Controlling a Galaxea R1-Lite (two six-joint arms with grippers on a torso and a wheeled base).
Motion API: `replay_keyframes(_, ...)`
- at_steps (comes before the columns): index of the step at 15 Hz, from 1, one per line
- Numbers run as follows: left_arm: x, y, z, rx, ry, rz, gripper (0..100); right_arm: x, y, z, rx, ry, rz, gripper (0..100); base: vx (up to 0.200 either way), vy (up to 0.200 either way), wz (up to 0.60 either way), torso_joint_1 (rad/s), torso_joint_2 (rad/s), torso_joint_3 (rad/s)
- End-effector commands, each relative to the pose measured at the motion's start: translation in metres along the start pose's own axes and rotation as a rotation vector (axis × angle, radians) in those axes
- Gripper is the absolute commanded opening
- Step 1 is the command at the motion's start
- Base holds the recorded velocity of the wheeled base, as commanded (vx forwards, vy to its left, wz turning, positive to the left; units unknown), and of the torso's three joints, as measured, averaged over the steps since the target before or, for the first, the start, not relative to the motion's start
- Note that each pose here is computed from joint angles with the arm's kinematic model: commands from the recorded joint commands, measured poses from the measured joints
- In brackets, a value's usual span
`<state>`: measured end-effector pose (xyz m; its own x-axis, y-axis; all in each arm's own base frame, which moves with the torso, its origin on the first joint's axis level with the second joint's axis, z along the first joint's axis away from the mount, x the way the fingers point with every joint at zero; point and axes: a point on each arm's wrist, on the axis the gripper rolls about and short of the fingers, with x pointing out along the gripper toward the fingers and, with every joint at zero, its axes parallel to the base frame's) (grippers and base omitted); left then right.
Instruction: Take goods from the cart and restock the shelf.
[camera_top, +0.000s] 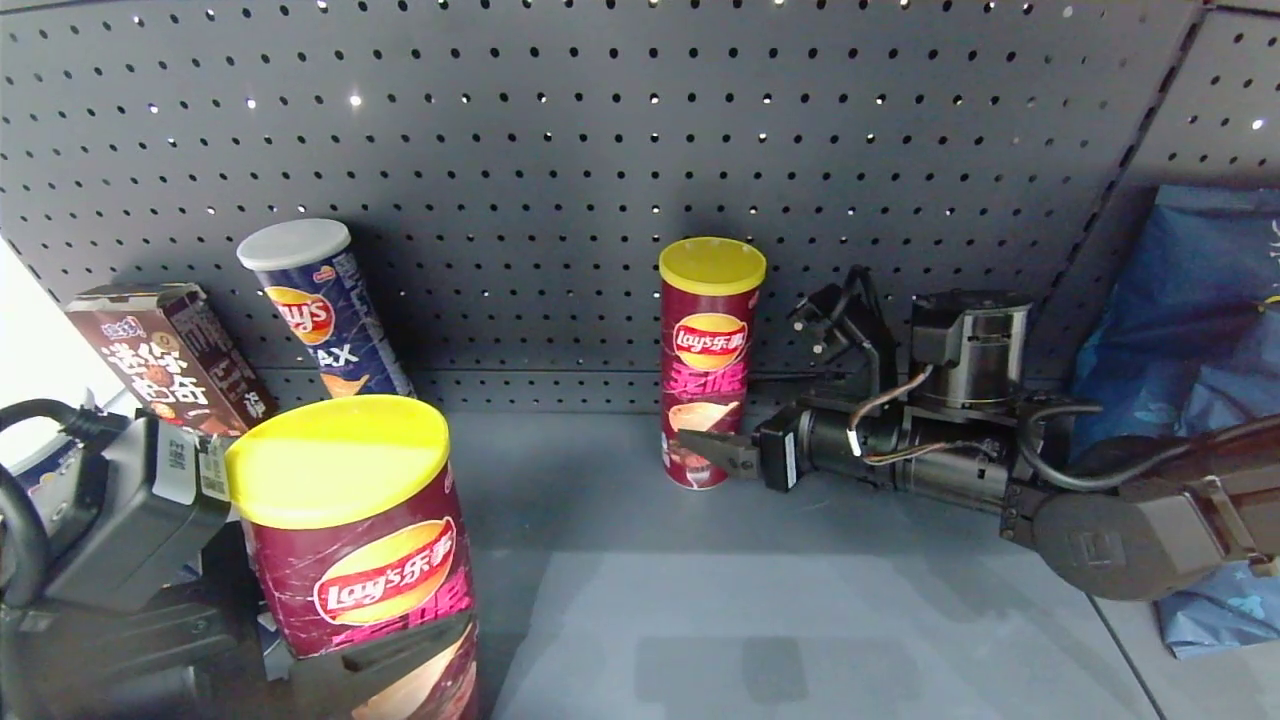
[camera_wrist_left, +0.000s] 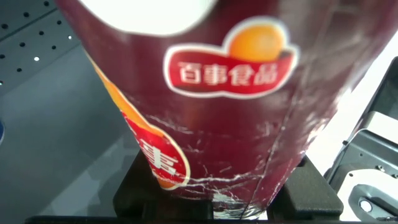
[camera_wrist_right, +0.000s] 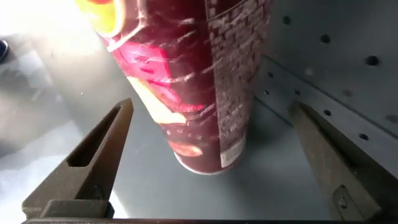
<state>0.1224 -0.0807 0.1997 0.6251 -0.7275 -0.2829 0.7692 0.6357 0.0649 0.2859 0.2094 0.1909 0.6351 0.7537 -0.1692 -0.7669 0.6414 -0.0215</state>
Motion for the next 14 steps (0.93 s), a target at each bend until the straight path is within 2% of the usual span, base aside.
replay_keyframes(1, 0.0, 0.0, -0.001, -0.001, 0.002, 0.0, 0, 0.008, 0.0, -0.004, 0.001, 0.01, 0.007, 100, 0.0, 0.0, 0.0, 0.0, 0.0, 0.0)
replay_keyframes(4, 0.0, 0.0, -0.001, -0.001, 0.002, 0.002, 0, 0.015, -0.002, -0.006, 0.0, 0.011, 0.007, 100, 0.0, 0.0, 0.0, 0.0, 0.0, 0.0)
replay_keyframes(5, 0.0, 0.0, -0.001, -0.001, 0.002, 0.0, 0, 0.015, -0.002, -0.006, -0.003, 0.004, 0.008, 0, 0.0, 0.0, 0.0, 0.0, 0.0, 0.0)
replay_keyframes(12, 0.0, 0.0, -0.001, -0.001, 0.002, 0.0, 0, 0.012, 0.003, -0.006, -0.007, 0.002, 0.017, 0, 0.0, 0.0, 0.0, 0.0, 0.0, 0.0)
replay_keyframes(14, 0.0, 0.0, -0.001, -0.001, 0.003, 0.0, 0, -0.004, 0.008, 0.004, -0.013, -0.019, 0.023, 0, 0.0, 0.0, 0.0, 0.0, 0.0, 0.0)
